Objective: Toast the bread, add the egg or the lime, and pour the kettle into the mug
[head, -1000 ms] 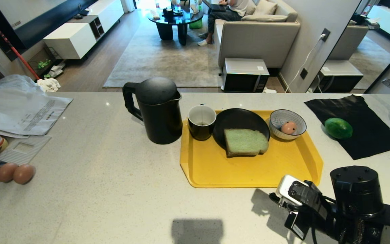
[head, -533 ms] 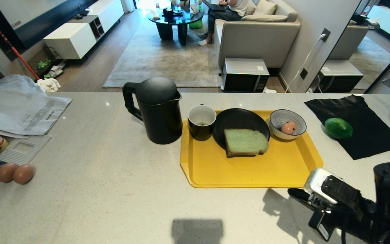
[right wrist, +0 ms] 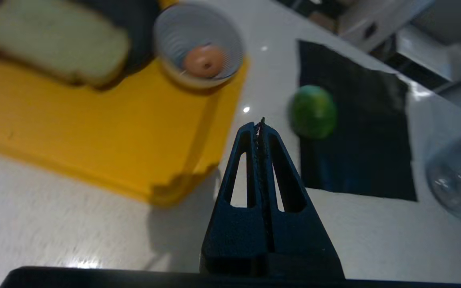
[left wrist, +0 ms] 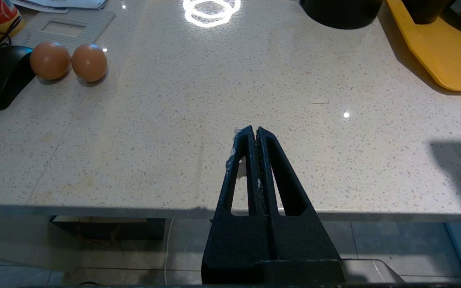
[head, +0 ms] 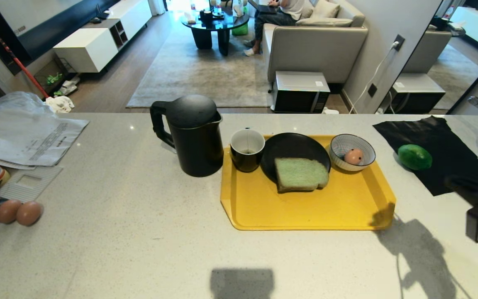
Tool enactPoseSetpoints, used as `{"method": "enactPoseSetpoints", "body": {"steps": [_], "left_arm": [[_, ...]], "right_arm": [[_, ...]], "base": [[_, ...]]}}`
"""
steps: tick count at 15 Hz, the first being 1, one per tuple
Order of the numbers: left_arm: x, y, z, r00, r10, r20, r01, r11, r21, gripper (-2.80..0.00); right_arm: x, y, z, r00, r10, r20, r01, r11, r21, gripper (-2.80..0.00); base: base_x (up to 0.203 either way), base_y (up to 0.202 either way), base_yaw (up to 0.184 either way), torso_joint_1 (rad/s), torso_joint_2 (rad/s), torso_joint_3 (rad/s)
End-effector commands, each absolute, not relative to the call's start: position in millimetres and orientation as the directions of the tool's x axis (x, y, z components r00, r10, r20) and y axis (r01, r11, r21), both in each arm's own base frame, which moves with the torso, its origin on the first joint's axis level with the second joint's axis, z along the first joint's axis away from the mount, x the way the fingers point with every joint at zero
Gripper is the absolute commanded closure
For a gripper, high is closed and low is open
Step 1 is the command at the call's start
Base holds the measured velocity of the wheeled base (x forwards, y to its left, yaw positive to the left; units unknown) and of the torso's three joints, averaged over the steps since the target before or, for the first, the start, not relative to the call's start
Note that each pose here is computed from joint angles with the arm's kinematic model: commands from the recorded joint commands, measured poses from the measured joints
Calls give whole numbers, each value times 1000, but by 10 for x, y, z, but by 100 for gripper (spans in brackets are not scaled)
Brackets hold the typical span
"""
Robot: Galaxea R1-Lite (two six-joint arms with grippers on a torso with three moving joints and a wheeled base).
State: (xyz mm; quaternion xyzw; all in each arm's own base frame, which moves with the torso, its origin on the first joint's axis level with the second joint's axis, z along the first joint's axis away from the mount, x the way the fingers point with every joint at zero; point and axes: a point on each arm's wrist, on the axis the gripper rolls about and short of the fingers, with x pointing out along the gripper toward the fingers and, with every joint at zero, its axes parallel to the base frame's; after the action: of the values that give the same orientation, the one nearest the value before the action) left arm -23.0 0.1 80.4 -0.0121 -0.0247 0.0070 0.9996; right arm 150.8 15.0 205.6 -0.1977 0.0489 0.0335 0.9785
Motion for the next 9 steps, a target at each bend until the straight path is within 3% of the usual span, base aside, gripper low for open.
{"method": "enactPoseSetpoints", "body": {"steps": [1,5,9], "left_arm": [[-217,1,758,999,15,34,-15,1000,-25,0],[-217,1,758,999,15,34,-15,1000,-25,0],[-217,1,758,999,15,34,-15,1000,-25,0]], "right_arm": [[1193,19,2439,991,-83,102,106,964,-242,0],[569,-25,2623,965,-130,228,159,981,-114,0],[27,-24,2322,963,-156,220,173,983,-59,0]], "base": [[0,0,0,0,0,0],[0,0,0,0,0,0],[0,0,0,0,0,0]]}}
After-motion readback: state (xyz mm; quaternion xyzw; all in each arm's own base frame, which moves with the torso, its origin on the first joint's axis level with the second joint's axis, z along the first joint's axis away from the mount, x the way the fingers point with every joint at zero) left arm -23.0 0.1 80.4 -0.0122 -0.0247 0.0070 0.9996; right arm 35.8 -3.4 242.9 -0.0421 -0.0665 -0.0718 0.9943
